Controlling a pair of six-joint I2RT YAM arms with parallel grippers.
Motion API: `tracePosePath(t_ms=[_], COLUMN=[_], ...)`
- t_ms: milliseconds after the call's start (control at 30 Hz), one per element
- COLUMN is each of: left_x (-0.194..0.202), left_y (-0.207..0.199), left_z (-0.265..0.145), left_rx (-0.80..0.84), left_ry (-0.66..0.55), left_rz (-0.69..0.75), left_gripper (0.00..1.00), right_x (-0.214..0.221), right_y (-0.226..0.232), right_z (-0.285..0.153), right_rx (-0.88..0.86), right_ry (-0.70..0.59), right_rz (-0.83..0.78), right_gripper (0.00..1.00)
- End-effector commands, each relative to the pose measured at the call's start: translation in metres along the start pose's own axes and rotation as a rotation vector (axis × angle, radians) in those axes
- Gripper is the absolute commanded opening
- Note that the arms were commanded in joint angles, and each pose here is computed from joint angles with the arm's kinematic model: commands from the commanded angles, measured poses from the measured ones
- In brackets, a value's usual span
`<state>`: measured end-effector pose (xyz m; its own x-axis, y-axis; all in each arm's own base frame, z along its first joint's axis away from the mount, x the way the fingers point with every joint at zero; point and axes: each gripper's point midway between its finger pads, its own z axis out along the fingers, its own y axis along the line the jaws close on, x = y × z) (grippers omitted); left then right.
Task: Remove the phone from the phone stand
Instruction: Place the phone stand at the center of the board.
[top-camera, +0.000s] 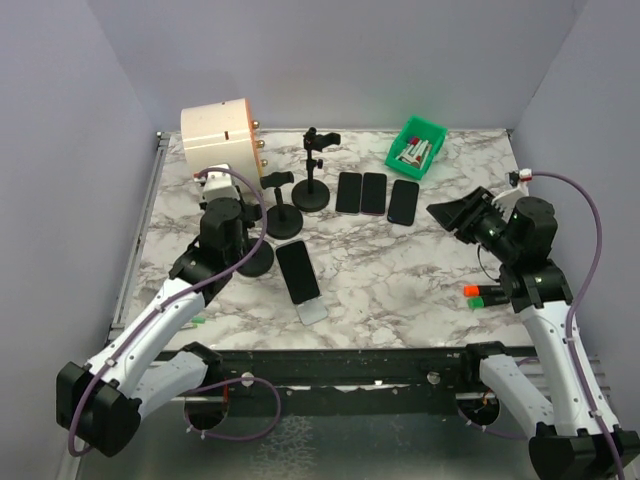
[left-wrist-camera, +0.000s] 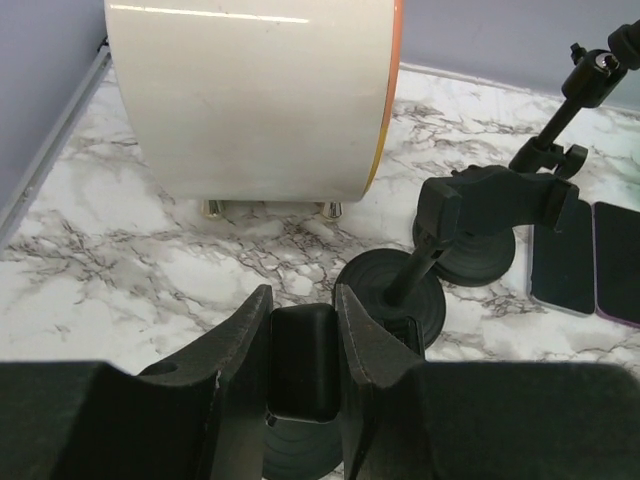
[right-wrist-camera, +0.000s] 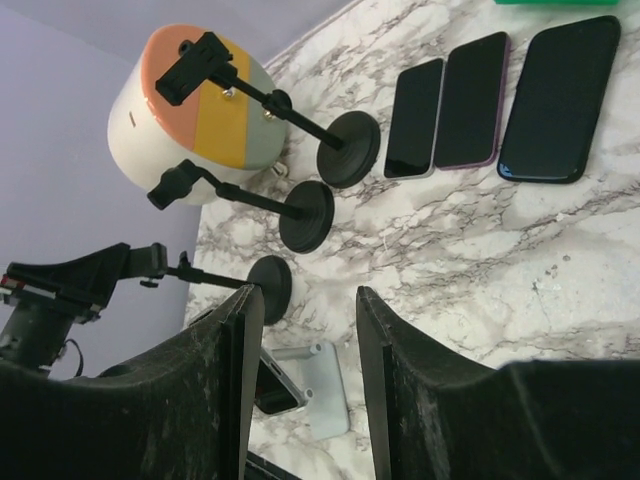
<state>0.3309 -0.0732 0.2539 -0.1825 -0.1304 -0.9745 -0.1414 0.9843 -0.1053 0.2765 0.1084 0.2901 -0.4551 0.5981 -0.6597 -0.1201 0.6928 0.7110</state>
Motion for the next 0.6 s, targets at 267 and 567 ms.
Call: tracePosePath(t_ms=[267,567], left_x=[-0.023,-0.016], left_y=[-0.009,-0.009], left_z=[0.0,-0.012], left_rx=[0.064,0.108], left_ry=[-0.099,-0.081], left_rz=[-0.147,-0.154], left_gripper=[0.04,0.47], right_x=[0.042,0.131], right_y=[0.046,0.093], right_z=[0.02,0.059], right_rx=[-0.229,-0.207], right_ry=[0.215,0.35], right_rz=[-0.309,-0.545], right_gripper=[0.6,0.77])
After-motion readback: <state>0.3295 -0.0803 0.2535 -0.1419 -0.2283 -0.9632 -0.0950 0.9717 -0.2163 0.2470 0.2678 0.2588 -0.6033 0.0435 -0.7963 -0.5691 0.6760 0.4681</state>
